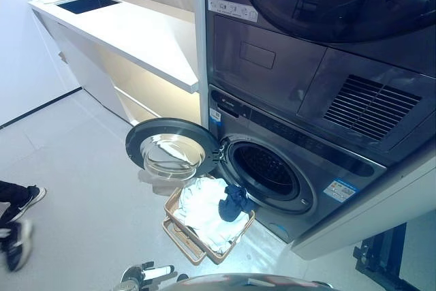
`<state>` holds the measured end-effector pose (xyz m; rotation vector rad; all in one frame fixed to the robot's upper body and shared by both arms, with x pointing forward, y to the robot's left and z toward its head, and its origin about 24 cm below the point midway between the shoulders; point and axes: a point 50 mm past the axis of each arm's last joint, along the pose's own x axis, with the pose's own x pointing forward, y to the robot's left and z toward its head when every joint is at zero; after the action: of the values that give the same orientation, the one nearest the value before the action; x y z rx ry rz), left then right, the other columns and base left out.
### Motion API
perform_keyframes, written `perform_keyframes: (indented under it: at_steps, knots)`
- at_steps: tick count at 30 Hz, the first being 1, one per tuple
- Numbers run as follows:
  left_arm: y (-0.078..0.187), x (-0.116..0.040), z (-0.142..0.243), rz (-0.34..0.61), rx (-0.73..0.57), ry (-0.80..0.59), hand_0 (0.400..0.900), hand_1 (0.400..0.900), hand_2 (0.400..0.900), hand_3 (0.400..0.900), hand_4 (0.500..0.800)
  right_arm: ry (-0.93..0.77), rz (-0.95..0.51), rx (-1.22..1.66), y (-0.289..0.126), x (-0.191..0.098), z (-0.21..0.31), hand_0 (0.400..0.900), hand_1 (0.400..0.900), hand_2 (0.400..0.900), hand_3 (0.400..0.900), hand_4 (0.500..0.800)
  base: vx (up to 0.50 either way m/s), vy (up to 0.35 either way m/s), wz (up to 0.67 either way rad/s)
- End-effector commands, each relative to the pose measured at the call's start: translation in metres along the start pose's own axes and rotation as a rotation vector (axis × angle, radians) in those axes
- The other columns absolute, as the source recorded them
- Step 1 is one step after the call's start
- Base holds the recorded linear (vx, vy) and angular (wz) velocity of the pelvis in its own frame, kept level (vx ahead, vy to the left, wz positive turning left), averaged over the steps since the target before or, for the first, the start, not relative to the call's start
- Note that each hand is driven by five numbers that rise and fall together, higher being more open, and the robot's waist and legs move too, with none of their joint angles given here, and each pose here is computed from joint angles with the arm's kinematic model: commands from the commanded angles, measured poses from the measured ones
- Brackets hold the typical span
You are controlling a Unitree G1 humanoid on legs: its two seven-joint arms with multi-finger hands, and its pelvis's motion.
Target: Put the clothes in the basket into the washing machine.
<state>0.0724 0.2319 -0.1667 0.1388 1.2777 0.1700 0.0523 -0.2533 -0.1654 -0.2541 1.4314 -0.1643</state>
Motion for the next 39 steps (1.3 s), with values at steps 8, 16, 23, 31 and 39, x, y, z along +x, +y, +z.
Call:
perform_keyframes:
  at_steps: [8, 16, 23, 31, 39]
  knots:
    - [-0.002, 0.002, 0.015, 0.002, 0.021, -0.034, 0.9, 0.9, 0.9, 0.9, 0.8, -0.006, -0.052, -0.06, -0.016, -0.001, 0.007, 0.9, 0.9, 0.9, 0.9, 0.8, 0.002, -0.001, 0.0]
    - [0.009, 0.002, 0.033, 0.019, 0.035, -0.082, 0.9, 0.9, 0.9, 0.9, 0.8, -0.243, -0.215, -0.596, -0.06, -0.014, 0.1, 0.9, 0.9, 0.9, 0.9, 0.8, -0.015, -0.003, 0.1]
    - [0.008, 0.002, 0.046, 0.013, -0.023, -0.136, 0.9, 0.9, 0.9, 0.9, 0.8, -0.429, -0.346, -0.881, -0.081, -0.044, 0.175, 0.9, 0.9, 0.9, 0.9, 0.8, -0.074, -0.018, 0.15]
    - [0.004, 0.002, 0.063, 0.018, -0.105, -0.183, 0.9, 0.9, 0.9, 0.9, 0.8, -0.898, -0.428, -0.996, -0.012, -0.133, 0.314, 0.9, 0.9, 0.9, 0.9, 0.8, -0.109, -0.012, 0.1]
    - [0.016, 0.0, 0.077, 0.07, -0.176, -0.236, 0.9, 0.9, 0.9, 0.9, 0.8, -1.011, -0.533, -1.063, -0.006, -0.174, 0.35, 0.9, 0.9, 0.9, 0.9, 0.8, -0.055, 0.006, 0.13]
